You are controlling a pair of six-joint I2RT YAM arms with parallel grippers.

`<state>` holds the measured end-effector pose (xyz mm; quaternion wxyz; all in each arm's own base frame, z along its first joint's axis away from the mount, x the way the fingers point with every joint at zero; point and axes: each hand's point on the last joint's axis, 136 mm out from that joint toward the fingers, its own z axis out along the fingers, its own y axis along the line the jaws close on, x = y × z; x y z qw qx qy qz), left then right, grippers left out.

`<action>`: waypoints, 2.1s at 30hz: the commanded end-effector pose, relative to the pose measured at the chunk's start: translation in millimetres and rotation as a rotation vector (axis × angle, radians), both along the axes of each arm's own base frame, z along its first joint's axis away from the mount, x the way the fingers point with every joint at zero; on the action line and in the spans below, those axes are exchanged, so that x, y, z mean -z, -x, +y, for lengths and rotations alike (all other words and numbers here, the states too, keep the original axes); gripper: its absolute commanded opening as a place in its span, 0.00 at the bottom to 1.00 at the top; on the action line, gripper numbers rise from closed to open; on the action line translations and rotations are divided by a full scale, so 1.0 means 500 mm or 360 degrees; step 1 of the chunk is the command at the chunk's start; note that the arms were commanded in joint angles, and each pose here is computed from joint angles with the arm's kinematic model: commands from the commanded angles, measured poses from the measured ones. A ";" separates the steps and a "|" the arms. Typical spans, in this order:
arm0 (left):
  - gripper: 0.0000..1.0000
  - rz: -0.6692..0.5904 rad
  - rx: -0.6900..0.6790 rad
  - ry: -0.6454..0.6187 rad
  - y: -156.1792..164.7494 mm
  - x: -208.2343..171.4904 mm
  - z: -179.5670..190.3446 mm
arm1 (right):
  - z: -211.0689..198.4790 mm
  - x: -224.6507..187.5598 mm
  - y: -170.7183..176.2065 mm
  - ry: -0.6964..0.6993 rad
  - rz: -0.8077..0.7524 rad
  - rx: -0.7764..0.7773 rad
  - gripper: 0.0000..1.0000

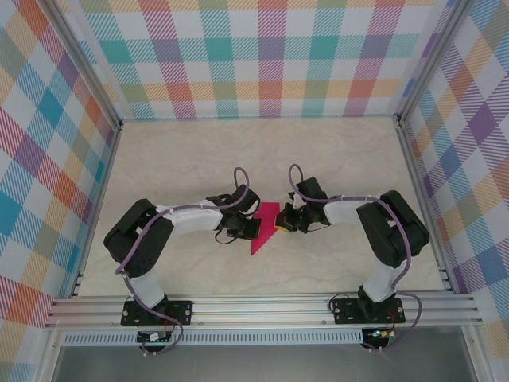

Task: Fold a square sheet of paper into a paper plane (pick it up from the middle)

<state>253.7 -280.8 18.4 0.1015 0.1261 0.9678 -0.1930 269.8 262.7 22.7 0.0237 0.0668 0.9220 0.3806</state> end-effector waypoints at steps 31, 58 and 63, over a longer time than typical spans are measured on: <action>0.00 0.0049 -0.0041 -0.0060 0.018 0.023 0.027 | 0.167 -0.023 0.167 -0.0153 -0.0108 -0.0061 0.00; 0.00 0.0059 -0.0045 -0.0083 0.022 0.028 0.034 | 0.169 0.015 0.191 -0.0061 -0.0040 -0.0082 0.00; 0.00 0.0058 -0.0045 -0.0091 0.023 0.028 0.036 | 0.140 0.070 0.204 0.0101 0.0064 -0.0052 0.00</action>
